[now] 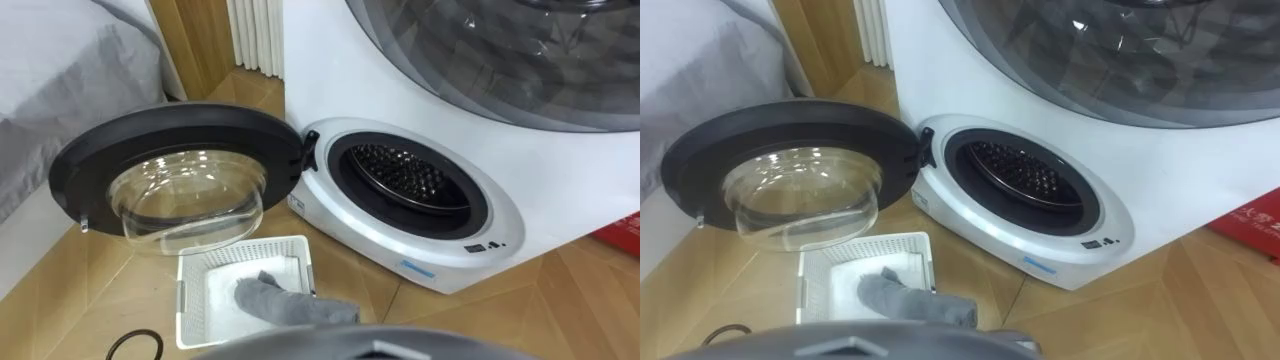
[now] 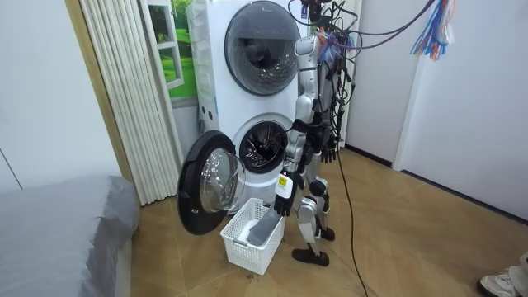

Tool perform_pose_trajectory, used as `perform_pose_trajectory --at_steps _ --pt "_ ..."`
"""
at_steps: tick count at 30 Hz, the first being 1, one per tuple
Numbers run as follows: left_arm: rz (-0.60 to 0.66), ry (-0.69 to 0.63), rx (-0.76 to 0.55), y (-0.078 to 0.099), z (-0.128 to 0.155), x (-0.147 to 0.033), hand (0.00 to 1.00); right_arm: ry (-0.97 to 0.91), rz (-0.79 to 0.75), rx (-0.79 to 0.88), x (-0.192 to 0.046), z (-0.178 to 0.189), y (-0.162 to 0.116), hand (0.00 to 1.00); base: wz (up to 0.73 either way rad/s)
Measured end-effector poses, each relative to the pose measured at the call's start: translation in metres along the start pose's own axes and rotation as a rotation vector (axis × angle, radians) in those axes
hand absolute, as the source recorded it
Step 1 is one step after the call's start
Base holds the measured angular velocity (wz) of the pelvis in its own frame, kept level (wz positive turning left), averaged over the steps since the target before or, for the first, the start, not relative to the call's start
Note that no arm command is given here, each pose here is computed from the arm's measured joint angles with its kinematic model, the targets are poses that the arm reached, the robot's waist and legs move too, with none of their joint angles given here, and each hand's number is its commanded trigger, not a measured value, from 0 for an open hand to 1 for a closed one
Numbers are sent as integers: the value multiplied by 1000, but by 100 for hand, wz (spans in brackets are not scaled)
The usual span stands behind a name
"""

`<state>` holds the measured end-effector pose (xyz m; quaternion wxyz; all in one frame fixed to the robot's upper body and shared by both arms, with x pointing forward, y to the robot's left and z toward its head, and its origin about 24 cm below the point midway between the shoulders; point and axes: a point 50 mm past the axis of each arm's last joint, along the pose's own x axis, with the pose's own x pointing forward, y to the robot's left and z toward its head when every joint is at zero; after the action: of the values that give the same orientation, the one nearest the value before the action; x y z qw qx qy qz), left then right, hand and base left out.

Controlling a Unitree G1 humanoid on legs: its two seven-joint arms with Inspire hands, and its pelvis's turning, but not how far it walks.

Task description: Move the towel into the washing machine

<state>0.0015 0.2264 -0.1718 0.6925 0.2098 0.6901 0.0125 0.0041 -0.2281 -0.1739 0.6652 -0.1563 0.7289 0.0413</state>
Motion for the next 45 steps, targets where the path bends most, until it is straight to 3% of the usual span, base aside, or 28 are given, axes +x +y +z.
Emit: perform_pose_trajectory --at_steps 9,18,21,26,29,35,45 --pt "3 -3 8 0 0 0 0 -5 0 1 0 1 0 0 0" --pt "52 -85 84 8 24 0 0 -65 -21 1 -1 14 -4 0 1" --pt "107 -189 90 19 58 -2 0 -105 -36 -13 -3 28 -10 0 7" --pt "230 -483 99 41 137 -20 0 -205 -91 -59 -9 56 -32 0 -4" --pt "260 -588 136 39 168 -31 0 -283 -150 -57 -16 82 -40 0 -17" --pt "240 -733 212 22 208 -50 0 -438 -229 -121 -34 132 -46 0 -9" --pt "316 -844 221 36 248 -73 0 -589 -253 -79 -53 172 -50 0 -3"
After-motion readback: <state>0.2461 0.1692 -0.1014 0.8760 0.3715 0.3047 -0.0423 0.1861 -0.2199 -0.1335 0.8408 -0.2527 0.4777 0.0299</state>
